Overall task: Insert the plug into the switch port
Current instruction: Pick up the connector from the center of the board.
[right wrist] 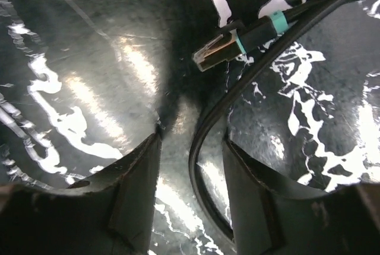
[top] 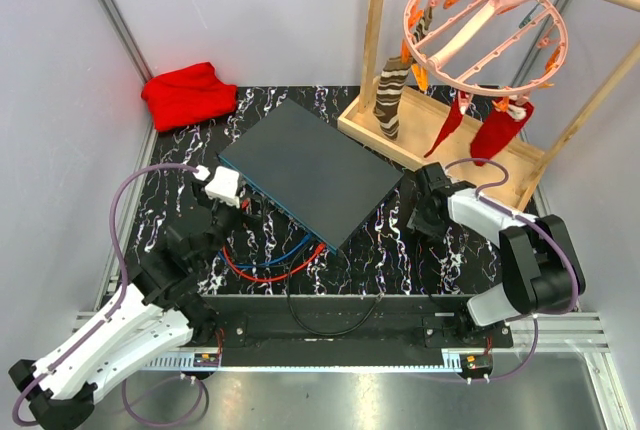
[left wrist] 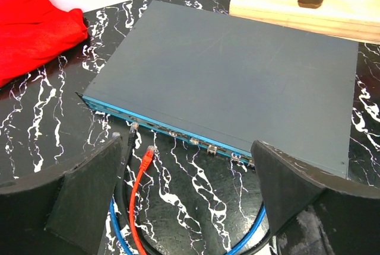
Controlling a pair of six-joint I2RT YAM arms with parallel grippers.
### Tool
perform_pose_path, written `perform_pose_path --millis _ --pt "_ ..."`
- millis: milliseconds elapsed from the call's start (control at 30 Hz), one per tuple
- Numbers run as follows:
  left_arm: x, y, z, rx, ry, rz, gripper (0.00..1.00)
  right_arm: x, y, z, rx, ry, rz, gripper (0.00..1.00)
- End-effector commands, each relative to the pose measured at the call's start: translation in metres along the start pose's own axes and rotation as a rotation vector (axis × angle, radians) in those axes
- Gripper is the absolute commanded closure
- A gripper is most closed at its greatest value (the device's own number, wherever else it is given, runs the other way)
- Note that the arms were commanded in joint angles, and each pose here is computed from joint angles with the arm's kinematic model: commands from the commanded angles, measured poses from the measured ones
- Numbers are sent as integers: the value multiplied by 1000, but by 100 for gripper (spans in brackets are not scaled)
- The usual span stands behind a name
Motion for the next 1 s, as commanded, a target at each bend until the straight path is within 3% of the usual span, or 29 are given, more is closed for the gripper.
perform_pose_path --millis 0,133,167,267,567,700,833,967 --pt "4 -4 6 -35 0 31 5 1 -15 2 -9 -26 -14 48" --pt "2 -5 4 -27 -1 21 5 2 -14 -4 19 16 23 70" --pt "2 -6 4 -24 3 20 5 4 -7 -5 16 25 58 81" --pt "-1 -9 4 -18 9 6 5 15 16 -9 -9 118 116 99" --pt "-17 -20 14 5 142 -56 5 86 97 -27 -199 449 297 100" --pt "-19 -27 18 20 195 -60 5 130 128 -60 -276 708 422 100" --pt "-18 -37 20 46 239 -34 5 163 145 -89 -359 969 518 100" --pt "-16 -49 17 84 340 -4 5 178 141 -110 -372 1113 573 100"
Point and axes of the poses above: each gripper's point midway between its finger pads, its own y axis back along the fingers, its own x axis along the line the jaws close on, z = x × y, the point moved 7 cm from there along y, back along the fingers, and after that the axes turned 6 degrees about y, right-handed, at the moved point
